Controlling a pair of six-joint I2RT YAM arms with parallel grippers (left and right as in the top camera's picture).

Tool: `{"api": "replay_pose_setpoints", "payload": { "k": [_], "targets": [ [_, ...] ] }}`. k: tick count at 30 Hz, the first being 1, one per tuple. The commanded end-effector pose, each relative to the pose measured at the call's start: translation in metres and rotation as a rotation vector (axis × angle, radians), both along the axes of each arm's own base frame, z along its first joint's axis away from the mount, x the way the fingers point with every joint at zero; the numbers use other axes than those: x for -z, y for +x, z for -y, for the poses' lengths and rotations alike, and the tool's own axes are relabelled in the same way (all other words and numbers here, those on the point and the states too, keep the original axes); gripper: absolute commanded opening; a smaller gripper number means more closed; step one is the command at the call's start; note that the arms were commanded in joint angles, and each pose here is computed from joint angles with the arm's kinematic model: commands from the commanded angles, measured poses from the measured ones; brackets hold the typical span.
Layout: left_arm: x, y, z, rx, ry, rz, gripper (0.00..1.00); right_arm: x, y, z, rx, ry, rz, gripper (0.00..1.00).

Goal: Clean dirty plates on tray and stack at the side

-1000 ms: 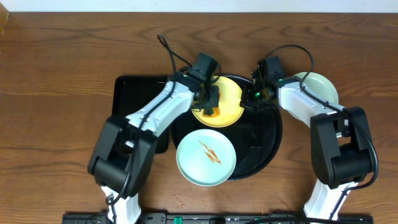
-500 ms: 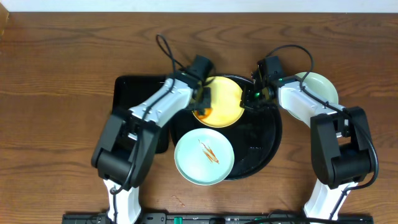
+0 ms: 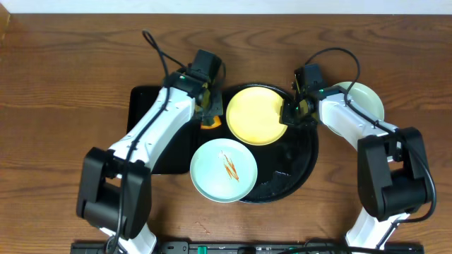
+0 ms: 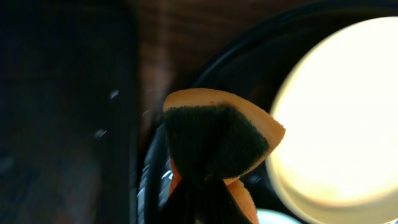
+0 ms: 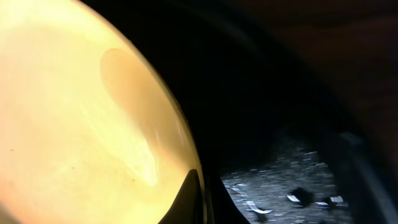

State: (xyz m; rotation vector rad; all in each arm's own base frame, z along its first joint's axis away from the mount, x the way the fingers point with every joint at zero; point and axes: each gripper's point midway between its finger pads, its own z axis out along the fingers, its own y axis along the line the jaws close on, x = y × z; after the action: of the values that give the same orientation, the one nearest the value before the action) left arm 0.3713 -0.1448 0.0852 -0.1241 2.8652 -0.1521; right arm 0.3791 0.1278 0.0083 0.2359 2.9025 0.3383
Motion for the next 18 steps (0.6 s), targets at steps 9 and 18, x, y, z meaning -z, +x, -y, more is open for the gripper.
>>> {"api": "replay_pose_setpoints", "payload": {
  "k": [9, 18],
  "targets": [
    [-0.002, 0.007, -0.084, -0.153, 0.056, -0.048, 0.08, -0.068, 0.013, 0.039, -0.081, -0.221, 0.219, 0.01],
    [0.014, -0.005, -0.121, -0.194, 0.077, -0.102, 0.08, -0.117, 0.015, 0.052, -0.141, -0.309, 0.353, 0.01]
  ]
}}
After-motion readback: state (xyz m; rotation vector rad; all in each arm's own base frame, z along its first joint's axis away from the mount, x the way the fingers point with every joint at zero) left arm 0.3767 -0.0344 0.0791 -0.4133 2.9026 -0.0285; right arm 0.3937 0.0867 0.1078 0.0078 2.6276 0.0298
